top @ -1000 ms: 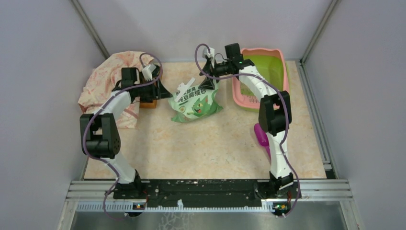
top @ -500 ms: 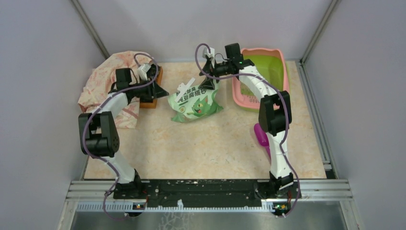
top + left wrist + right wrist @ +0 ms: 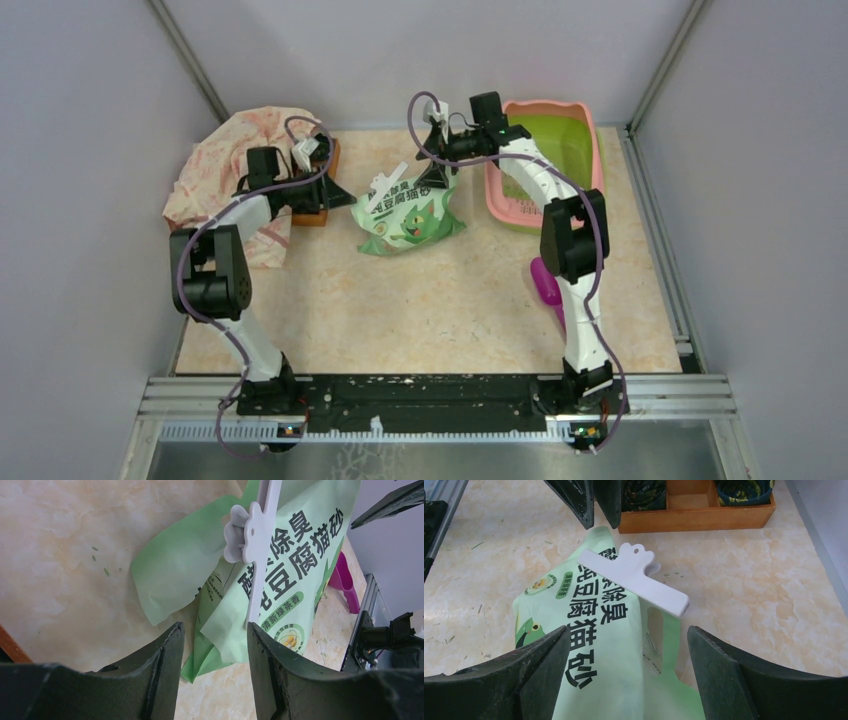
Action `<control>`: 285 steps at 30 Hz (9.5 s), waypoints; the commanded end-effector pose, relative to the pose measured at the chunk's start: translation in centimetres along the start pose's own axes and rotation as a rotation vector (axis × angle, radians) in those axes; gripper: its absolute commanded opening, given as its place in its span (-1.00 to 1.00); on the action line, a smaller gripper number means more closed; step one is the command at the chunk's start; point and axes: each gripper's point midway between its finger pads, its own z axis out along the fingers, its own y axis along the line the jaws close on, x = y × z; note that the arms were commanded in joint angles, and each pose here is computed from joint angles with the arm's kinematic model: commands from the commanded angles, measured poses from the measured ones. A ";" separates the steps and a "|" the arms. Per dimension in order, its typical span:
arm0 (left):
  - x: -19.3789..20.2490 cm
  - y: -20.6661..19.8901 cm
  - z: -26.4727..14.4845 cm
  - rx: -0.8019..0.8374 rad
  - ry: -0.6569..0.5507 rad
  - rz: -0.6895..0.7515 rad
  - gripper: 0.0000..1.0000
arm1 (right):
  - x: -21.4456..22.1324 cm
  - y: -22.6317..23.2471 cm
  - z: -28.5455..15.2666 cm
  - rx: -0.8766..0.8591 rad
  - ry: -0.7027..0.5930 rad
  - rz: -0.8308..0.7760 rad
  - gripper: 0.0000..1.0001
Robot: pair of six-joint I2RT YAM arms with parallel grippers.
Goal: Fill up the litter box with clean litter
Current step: Adjust the cat litter bag at the center of the board, then clamp the cat litter bag at the center of the board.
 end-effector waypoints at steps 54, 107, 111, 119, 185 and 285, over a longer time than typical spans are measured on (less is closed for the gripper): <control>3.1 -10.9 1.3 0.175 -0.110 0.103 -1.00 | -7.7 6.9 -1.4 -0.015 0.150 -0.111 0.47; 7.2 -15.5 -3.8 0.184 -0.370 0.174 -1.00 | -7.4 16.2 1.5 0.067 0.372 -0.252 0.63; 7.9 -15.5 -4.0 0.179 -0.375 0.193 -1.00 | -7.9 15.2 2.0 0.073 0.397 -0.292 0.62; 8.2 -15.5 -4.3 0.172 -0.380 0.220 -1.00 | -6.4 15.2 3.1 0.017 0.453 -0.256 0.34; 7.5 -15.5 -4.9 0.190 -0.411 0.237 -1.00 | -3.9 17.7 5.7 -0.105 0.471 -0.194 -0.63; 5.3 -15.1 -5.8 0.120 -0.462 0.208 -1.00 | -1.9 16.1 5.2 -0.019 0.142 0.042 -1.00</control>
